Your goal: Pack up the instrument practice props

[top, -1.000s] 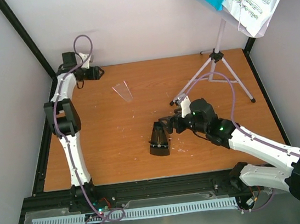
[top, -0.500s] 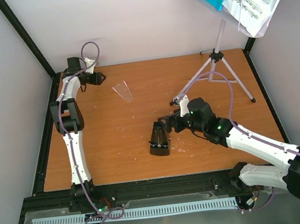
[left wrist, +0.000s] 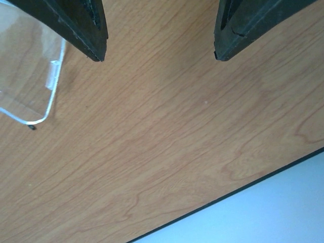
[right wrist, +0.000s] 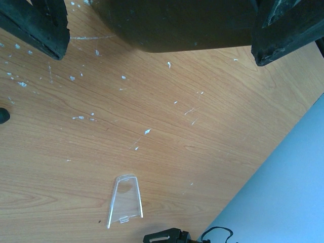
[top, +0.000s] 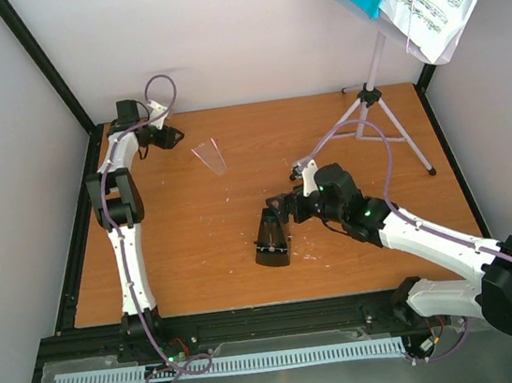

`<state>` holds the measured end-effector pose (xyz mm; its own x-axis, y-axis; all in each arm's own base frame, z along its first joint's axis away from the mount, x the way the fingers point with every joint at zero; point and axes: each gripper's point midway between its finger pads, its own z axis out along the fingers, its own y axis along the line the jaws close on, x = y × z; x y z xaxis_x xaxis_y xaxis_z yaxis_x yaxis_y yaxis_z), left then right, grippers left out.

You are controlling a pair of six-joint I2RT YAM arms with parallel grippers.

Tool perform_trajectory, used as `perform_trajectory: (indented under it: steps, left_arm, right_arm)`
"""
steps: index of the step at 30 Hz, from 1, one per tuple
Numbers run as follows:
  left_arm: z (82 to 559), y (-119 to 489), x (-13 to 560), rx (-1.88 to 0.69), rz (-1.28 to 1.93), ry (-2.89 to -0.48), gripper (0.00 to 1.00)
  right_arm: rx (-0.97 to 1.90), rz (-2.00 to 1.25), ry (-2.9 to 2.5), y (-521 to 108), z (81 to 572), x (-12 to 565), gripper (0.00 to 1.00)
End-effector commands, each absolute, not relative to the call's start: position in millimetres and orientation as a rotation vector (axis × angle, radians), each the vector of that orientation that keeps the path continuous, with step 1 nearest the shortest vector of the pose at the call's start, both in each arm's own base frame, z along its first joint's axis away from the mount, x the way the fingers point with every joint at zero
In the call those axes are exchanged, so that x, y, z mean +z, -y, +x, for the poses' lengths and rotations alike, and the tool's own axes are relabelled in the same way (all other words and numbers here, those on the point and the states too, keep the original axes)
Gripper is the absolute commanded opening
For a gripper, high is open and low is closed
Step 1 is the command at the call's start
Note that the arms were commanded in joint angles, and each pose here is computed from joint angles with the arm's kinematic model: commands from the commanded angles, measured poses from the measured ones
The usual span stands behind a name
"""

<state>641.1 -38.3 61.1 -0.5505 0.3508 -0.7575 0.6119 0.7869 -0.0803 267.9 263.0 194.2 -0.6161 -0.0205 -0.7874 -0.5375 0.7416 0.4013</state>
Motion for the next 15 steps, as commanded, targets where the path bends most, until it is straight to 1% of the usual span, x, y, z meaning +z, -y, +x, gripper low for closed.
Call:
perform_trajectory:
  steps: [1,6,15]
  left_arm:
    - [635.7,55.3,64.3,-0.515,0.784,-2.146,0.59]
    - [628.8,61.1,46.6,-0.525,0.785,-2.193,0.59]
    - [613.3,67.6,31.8,-0.555,0.800,-2.237,0.57]
  right_arm:
    - [0.798,-0.421,-2.141,-264.4,269.5,191.2,0.95]
    - [0.778,-0.404,-2.134,-258.3,268.5,192.4,0.95]
    - [0.749,-0.396,-2.116,-253.9,270.7,195.8,0.96]
